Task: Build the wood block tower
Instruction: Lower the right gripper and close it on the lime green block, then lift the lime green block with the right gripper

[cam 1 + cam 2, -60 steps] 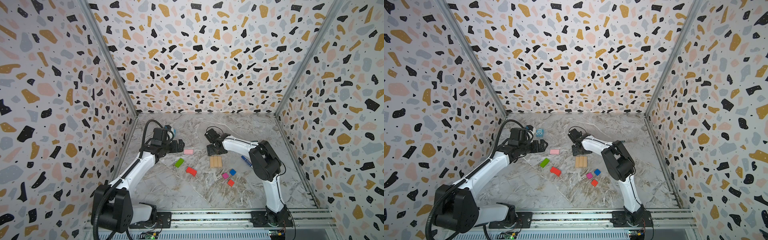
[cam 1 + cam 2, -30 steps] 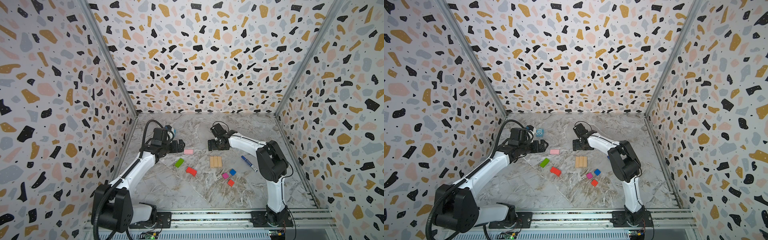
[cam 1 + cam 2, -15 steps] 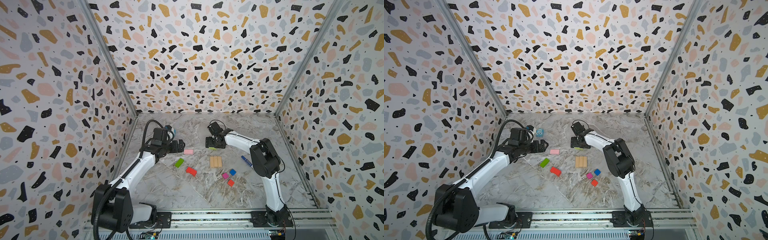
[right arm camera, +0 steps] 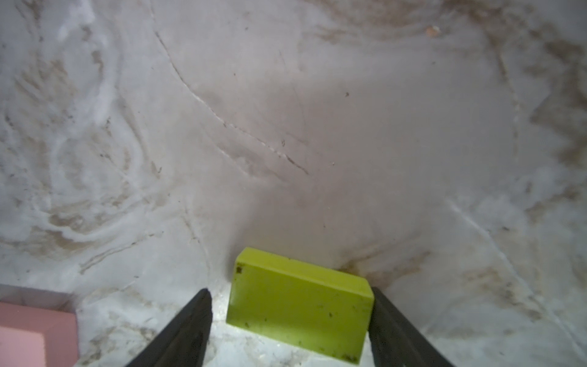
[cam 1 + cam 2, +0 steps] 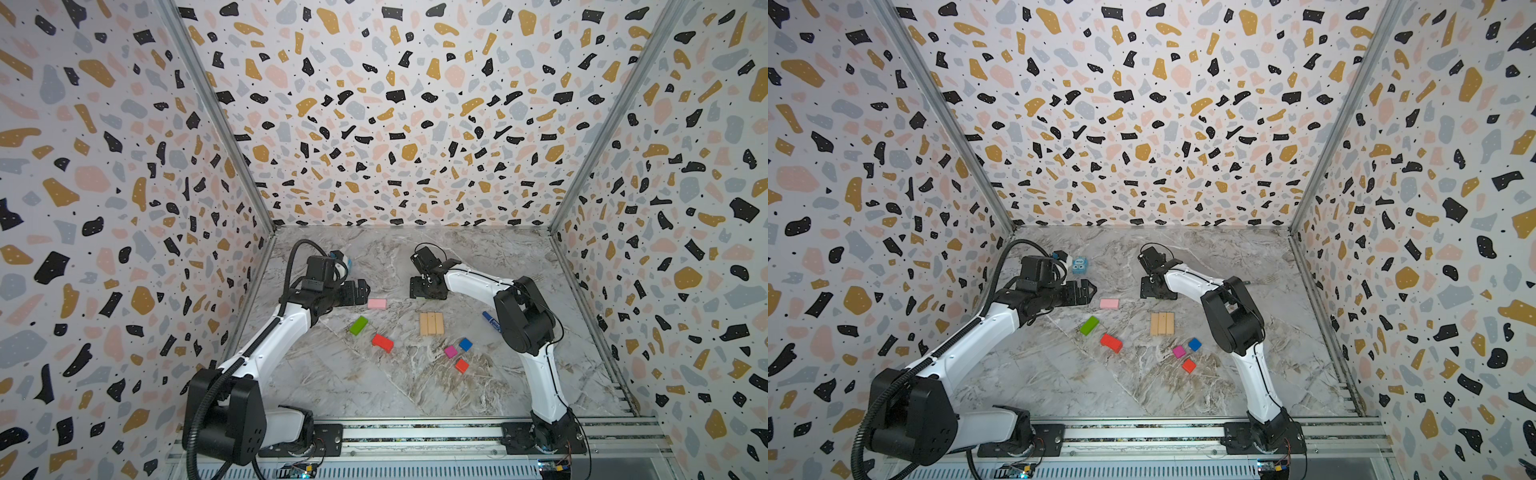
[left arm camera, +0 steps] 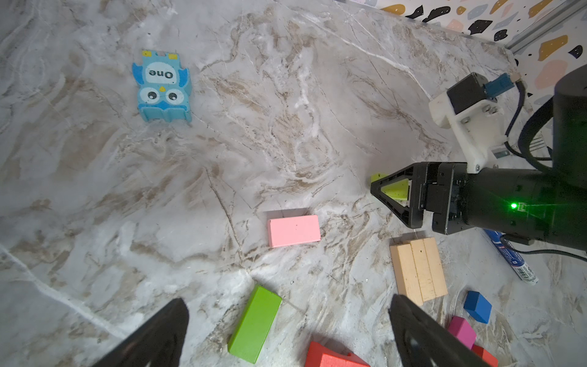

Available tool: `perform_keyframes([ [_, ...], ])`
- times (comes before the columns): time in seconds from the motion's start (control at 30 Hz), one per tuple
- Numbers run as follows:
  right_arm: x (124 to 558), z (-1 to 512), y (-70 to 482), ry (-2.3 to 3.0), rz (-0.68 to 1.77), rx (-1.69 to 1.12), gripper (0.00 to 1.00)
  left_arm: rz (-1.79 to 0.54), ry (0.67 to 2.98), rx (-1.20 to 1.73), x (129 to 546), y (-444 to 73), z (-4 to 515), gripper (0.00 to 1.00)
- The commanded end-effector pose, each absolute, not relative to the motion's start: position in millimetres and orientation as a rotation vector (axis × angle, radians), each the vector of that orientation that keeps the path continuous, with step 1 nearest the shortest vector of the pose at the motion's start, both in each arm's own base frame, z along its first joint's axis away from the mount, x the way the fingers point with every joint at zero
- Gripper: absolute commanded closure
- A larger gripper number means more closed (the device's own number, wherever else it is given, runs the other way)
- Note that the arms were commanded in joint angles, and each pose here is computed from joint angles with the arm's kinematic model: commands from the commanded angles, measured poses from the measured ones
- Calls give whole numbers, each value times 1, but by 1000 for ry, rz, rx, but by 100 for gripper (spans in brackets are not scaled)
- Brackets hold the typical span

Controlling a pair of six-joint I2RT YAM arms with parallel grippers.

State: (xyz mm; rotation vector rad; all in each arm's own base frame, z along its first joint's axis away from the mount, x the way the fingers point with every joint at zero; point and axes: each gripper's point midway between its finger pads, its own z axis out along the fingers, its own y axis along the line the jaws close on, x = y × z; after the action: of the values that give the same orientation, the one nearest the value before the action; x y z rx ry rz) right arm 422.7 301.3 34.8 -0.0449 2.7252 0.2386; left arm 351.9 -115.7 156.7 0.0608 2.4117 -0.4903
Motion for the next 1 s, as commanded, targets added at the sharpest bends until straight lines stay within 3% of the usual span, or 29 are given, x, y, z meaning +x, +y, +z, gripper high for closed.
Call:
perform_keyframes([
  [0.0,426,39,300,2715,202,-28,27,-512,2391,60,353,-117,160,0],
  [0.3,427,36,288,2713,106,-44,40,-512,2394,64,353,-117,159,0],
  [0.47,423,38,279,2704,93,-97,42,-516,2396,65,353,-118,158,0],
  [0.97,408,38,250,2747,104,-313,33,-516,2405,62,354,-118,155,0],
])
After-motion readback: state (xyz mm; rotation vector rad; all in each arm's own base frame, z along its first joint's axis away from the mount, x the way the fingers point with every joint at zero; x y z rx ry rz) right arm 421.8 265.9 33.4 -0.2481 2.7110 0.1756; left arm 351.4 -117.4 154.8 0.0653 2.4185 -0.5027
